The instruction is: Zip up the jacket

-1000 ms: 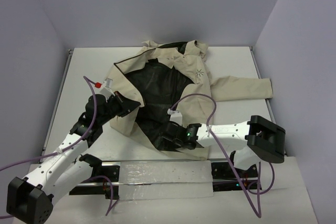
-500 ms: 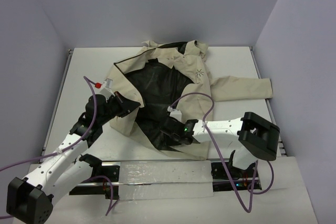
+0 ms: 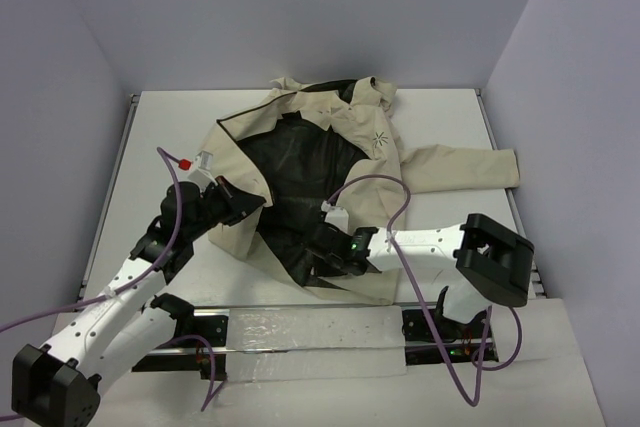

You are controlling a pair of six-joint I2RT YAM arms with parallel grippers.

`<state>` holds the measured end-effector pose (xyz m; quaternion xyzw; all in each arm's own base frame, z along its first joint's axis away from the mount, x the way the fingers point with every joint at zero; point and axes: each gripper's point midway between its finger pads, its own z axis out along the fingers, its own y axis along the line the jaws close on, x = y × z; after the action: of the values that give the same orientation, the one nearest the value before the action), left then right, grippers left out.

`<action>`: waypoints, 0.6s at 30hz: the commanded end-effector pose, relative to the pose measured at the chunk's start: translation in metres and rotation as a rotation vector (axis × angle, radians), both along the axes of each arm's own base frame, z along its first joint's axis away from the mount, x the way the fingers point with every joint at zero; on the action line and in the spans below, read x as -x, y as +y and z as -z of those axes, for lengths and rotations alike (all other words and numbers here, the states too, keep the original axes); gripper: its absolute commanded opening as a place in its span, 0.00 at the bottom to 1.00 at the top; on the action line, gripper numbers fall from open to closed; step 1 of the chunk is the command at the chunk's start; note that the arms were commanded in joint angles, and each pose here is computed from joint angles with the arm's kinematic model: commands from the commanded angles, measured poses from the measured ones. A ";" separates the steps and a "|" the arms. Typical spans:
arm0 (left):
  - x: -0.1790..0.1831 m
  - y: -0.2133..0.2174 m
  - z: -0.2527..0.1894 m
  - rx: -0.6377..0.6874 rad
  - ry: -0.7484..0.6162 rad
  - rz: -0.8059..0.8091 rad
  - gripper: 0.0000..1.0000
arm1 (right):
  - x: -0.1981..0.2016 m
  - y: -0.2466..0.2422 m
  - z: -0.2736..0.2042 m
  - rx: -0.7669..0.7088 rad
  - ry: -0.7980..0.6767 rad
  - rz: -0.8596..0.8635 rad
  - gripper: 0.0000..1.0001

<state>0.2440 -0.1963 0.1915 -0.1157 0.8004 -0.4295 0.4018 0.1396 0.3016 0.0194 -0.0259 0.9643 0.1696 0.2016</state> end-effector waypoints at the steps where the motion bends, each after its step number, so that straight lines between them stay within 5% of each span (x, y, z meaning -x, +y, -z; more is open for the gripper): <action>1: -0.004 0.002 -0.025 0.016 -0.063 -0.011 0.00 | -0.014 -0.021 -0.021 0.093 -0.110 0.031 0.43; 6: -0.002 0.002 -0.028 0.024 -0.067 -0.006 0.00 | -0.022 -0.063 -0.046 0.140 -0.202 0.094 0.51; 12: -0.001 0.002 -0.026 0.019 -0.058 -0.004 0.00 | -0.065 -0.119 -0.063 0.152 -0.265 0.266 0.87; 18: -0.002 0.002 -0.022 0.016 -0.051 -0.005 0.00 | -0.115 -0.147 -0.044 0.106 -0.229 0.356 0.79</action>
<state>0.2405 -0.1944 0.1924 -0.1163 0.8011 -0.4288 0.4011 0.2315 0.1681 0.0788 0.1151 0.9314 0.0760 0.3369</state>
